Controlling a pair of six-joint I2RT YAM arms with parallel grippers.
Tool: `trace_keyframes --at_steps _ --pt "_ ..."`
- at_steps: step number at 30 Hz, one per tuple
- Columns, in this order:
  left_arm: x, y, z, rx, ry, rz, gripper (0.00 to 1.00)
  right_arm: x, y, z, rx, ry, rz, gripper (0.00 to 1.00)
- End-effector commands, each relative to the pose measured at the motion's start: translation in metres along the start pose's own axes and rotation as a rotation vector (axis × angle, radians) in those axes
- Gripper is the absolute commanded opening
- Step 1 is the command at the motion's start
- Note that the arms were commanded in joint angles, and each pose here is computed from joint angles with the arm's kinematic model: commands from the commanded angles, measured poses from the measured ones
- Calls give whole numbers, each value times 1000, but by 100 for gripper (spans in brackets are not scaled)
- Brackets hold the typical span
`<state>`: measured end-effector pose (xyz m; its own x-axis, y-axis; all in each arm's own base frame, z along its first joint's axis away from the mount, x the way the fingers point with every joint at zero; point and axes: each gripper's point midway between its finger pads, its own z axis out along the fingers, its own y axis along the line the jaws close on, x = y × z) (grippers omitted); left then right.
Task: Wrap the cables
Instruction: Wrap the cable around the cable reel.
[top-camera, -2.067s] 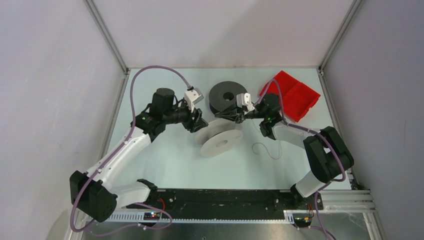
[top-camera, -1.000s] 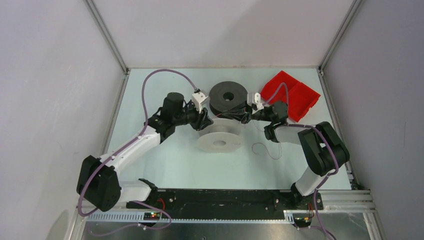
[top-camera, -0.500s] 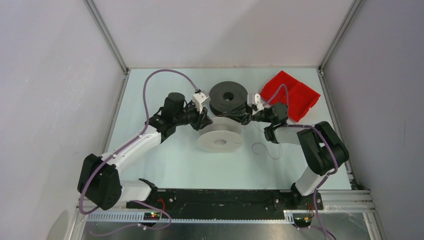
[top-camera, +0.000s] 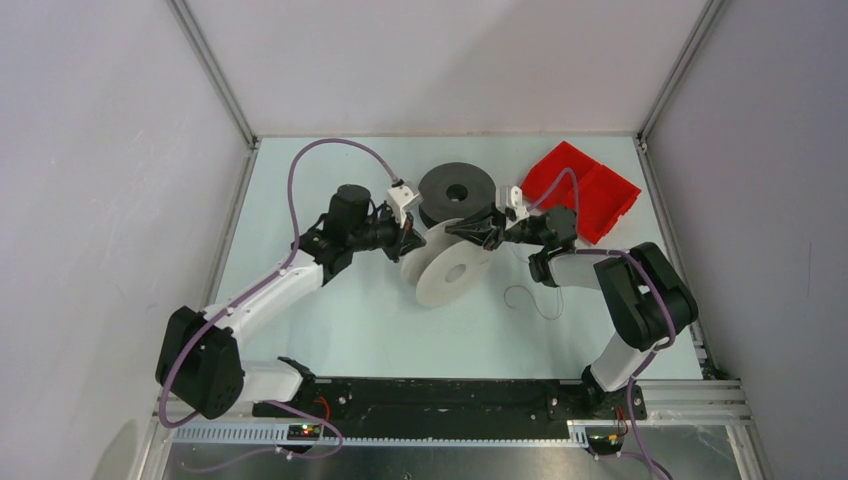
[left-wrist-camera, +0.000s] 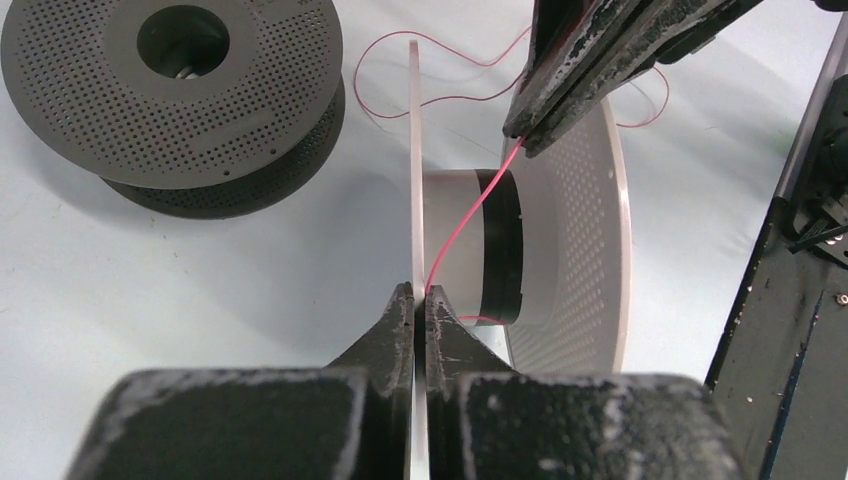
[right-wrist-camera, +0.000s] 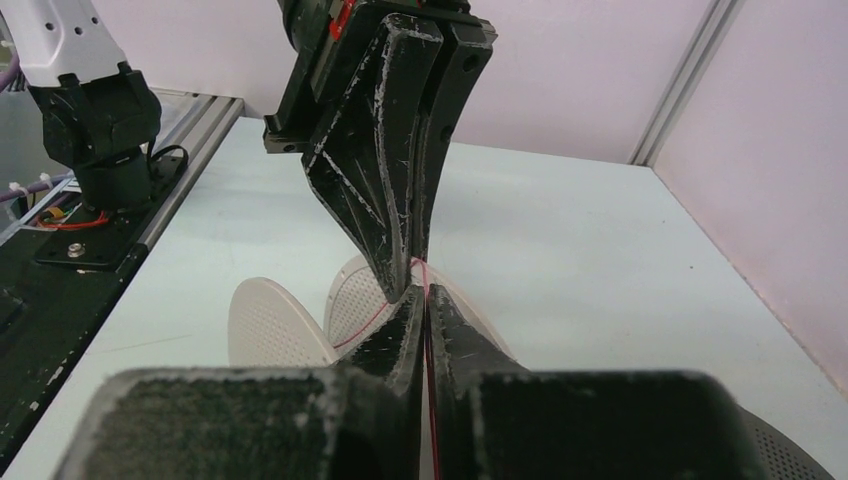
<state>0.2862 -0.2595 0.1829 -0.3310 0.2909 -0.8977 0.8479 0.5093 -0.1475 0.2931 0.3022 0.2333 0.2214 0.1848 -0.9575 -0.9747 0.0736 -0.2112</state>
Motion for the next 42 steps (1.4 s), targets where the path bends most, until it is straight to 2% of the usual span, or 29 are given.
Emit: trace_keyframes --at_steps 1,2,6,8,12,15,20,23,27,30,34,38,42 --pt "-24 9 -7 -68 -46 7 0 -10 0 -1 -4 -31 -40 12" --pt "-25 8 -11 -77 -49 10 0 -13 0 -1 -4 -38 -41 15" --pt "-34 13 -30 -159 -73 20 0 -45 -6 -6 50 -83 9 34" --pt "-36 22 -42 -232 -70 -1 0 -66 -11 -11 93 -117 44 38" --pt "-41 27 -67 -278 -71 -59 0 -96 -31 -28 234 -157 134 37" --pt "-51 25 -90 -287 -120 -80 0 -87 -36 -34 293 -96 188 39" --pt "-66 7 -118 -277 -189 -30 0 -55 -41 -37 424 46 240 52" --pt "-72 -1 -135 -285 -220 -12 0 -33 -44 -40 507 123 264 55" --pt "-82 -8 -154 -308 -244 -11 0 -18 -36 -33 470 183 212 56" --pt "-94 -16 -167 -306 -276 -7 0 -13 -25 -25 367 189 145 54" --pt "-110 -29 -181 -286 -329 -24 0 -13 -10 -16 229 137 46 55" --pt "-122 -33 -189 -284 -364 -42 0 -12 -4 -6 142 79 16 56" --pt "-135 -37 -197 -285 -400 -59 0 -9 2 -1 96 32 51 57"
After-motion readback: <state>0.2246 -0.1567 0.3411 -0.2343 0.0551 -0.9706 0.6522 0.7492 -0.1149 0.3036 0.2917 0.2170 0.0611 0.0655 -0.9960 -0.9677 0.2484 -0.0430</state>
